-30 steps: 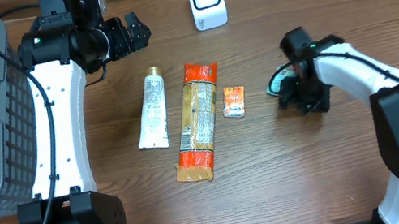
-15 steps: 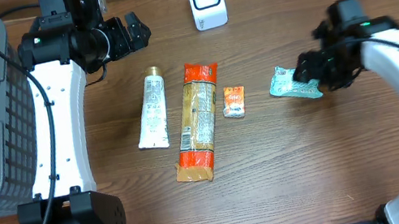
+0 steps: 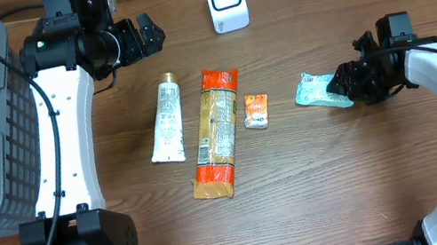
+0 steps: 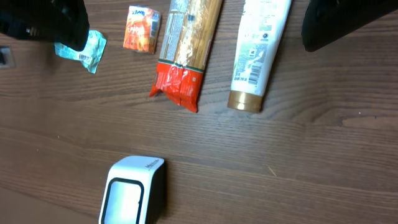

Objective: Scan the item barcode

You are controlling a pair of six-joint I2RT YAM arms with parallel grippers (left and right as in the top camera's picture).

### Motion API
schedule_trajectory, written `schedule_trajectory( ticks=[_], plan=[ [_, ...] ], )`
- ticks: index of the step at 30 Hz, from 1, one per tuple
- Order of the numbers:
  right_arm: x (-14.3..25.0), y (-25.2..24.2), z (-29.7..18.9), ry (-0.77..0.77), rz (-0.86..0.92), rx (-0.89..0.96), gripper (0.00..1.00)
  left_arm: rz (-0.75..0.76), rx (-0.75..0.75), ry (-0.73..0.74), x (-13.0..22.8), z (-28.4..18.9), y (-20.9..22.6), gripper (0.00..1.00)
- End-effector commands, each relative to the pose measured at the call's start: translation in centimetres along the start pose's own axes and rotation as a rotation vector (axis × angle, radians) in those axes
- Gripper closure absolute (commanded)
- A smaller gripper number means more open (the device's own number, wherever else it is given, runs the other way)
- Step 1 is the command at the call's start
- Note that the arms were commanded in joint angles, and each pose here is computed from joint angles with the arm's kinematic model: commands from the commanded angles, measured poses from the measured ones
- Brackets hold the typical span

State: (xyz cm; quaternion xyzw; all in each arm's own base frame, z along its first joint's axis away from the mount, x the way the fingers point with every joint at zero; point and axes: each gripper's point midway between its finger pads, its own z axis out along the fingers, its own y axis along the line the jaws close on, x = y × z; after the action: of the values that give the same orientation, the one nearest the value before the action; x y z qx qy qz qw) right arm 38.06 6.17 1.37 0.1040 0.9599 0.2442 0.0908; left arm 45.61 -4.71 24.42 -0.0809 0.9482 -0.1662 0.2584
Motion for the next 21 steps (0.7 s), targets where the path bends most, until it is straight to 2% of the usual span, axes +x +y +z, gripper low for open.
schedule_trajectory(
  ticks=[1,4,6,7,10,14,21],
  plan=[
    [1.4,-0.6,2.3,0.041,0.024,-0.034,0.45,0.022,-0.002,-0.001,0.0,0.0,0.0,0.00],
    [1.8,-0.9,3.3,0.048,0.025,-0.054,0.64,0.022,-0.002,-0.001,0.0,0.0,0.0,0.00],
    [2.1,-0.9,3.8,0.065,0.033,-0.073,0.87,0.022,-0.002,-0.001,0.0,0.0,0.0,0.00],
    [2.2,-0.6,3.9,0.071,0.037,-0.089,0.96,0.022,-0.002,-0.001,0.0,0.0,0.0,0.00],
    [2.2,1.2,3.4,0.081,0.027,-0.187,0.96,0.022,-0.002,-0.001,0.0,0.0,0.0,0.00],
    [1.4,5.7,0.8,0.076,-0.042,-0.405,0.96,0.022,-0.002,-0.001,0.0,0.0,0.0,0.00],
    [0.0,12.8,-8.7,-0.091,-0.218,-0.467,0.96,0.022,-0.002,-0.001,0.0,0.0,0.0,0.00]
  ],
)
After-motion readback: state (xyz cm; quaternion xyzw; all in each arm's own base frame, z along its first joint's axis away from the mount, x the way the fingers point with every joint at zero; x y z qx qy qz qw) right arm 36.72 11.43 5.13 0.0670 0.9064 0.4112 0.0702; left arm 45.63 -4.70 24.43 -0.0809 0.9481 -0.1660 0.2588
